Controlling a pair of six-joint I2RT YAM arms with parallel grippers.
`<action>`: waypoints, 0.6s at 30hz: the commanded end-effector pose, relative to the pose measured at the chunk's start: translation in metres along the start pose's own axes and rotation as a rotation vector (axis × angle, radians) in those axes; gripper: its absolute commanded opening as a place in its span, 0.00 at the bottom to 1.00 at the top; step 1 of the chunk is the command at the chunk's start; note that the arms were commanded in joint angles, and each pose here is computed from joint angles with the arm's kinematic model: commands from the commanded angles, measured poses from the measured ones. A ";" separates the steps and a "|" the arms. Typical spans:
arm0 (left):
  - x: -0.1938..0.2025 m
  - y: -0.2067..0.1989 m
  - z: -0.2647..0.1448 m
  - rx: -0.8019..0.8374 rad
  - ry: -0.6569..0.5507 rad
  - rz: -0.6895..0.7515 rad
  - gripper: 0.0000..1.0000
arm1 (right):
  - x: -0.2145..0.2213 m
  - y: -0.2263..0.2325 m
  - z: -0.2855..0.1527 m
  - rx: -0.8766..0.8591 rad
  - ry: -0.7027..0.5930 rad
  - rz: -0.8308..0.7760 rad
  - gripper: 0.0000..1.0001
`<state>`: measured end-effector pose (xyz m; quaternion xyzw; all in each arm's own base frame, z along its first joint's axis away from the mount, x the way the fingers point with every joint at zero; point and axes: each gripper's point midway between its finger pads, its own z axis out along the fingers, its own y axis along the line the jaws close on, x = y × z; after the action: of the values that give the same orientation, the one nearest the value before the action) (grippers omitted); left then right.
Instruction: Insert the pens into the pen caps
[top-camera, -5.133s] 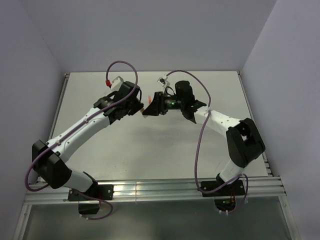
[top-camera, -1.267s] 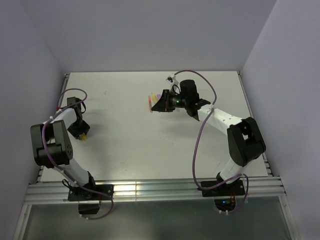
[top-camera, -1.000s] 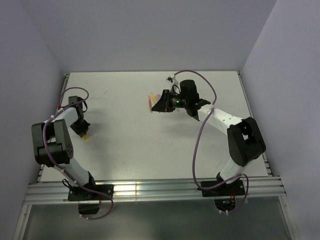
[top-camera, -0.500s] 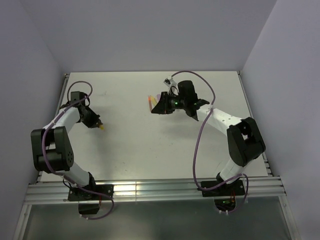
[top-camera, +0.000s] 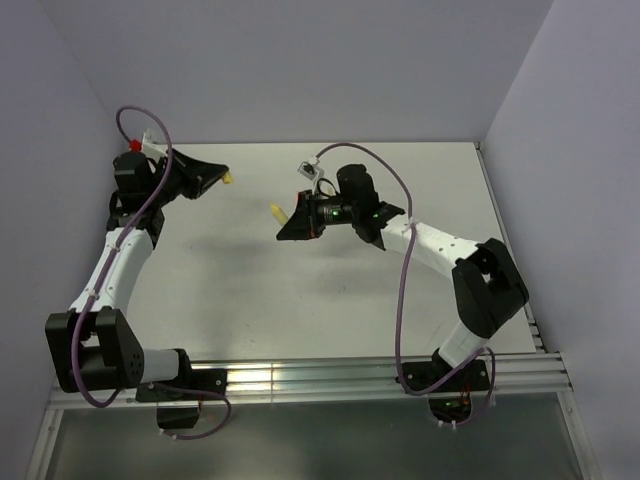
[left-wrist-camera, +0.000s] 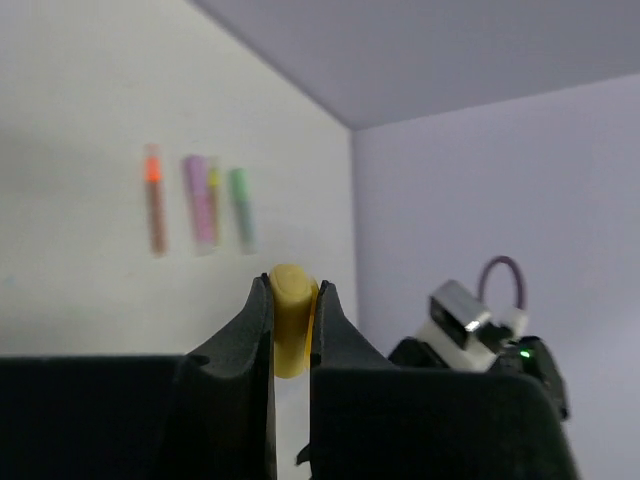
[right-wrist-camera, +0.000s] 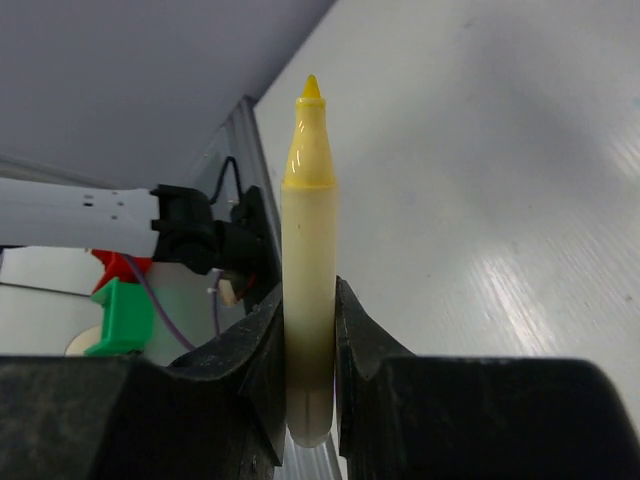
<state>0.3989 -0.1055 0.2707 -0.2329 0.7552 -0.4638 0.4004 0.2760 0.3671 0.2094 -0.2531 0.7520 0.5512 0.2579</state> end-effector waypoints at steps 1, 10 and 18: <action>-0.008 -0.100 -0.023 0.336 0.006 0.115 0.00 | -0.046 0.075 -0.019 -0.194 -0.119 -0.143 0.00; 0.031 -0.194 -0.049 0.716 0.037 0.212 0.00 | -0.068 0.119 -0.034 -0.273 -0.201 -0.192 0.00; 0.049 -0.214 -0.051 0.785 0.064 0.229 0.00 | -0.071 0.128 -0.042 -0.278 -0.231 -0.209 0.00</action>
<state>0.3412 -0.2073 0.4247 -0.0073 0.5897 -0.6631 0.4609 0.2488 0.3725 0.3189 -0.2795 0.6446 0.6349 0.3213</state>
